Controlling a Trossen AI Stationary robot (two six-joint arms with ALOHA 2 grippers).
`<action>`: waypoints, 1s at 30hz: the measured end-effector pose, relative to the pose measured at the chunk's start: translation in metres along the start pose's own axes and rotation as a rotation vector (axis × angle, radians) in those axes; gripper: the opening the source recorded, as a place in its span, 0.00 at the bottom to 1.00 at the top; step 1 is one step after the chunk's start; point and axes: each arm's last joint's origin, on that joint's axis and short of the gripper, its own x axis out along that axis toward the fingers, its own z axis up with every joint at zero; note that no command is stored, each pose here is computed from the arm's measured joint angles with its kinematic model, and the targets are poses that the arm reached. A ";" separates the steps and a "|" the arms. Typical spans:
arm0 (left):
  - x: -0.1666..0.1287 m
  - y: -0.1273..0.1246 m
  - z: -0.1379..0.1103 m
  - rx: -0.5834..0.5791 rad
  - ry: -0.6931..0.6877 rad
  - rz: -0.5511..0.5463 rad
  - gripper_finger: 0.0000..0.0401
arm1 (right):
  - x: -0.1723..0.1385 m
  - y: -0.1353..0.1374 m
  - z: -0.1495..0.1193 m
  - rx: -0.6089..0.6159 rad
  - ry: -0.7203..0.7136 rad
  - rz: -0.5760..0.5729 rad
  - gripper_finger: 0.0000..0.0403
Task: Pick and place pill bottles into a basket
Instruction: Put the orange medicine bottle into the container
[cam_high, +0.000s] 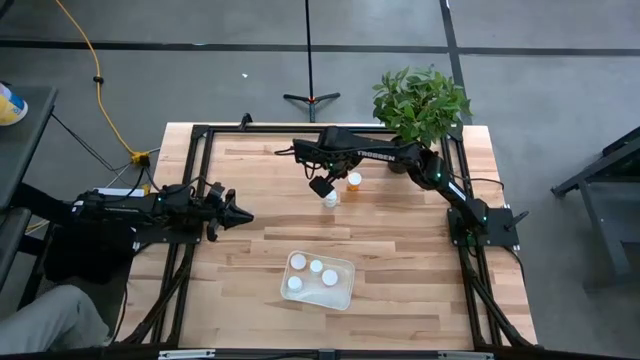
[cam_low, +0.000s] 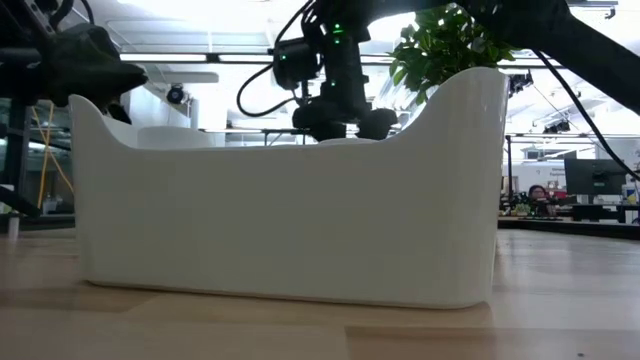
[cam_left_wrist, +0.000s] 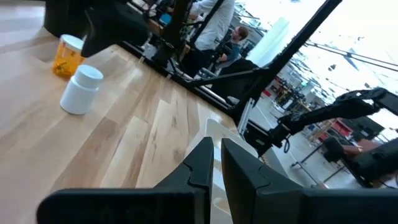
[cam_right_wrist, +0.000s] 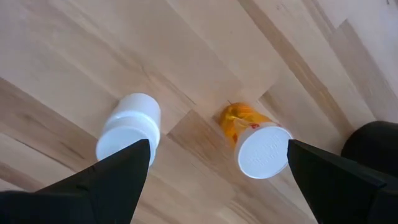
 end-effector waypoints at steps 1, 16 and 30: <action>0.000 0.000 0.000 0.000 0.003 -0.005 0.17 | 0.000 0.000 0.000 -0.009 0.000 -0.001 0.92; 0.000 0.000 0.000 -0.022 0.006 -0.010 0.17 | -0.036 -0.021 -0.007 -0.034 -0.118 -0.033 0.92; 0.000 -0.001 0.000 -0.026 0.016 -0.032 0.17 | -0.040 -0.015 -0.012 -0.072 -0.094 0.031 0.92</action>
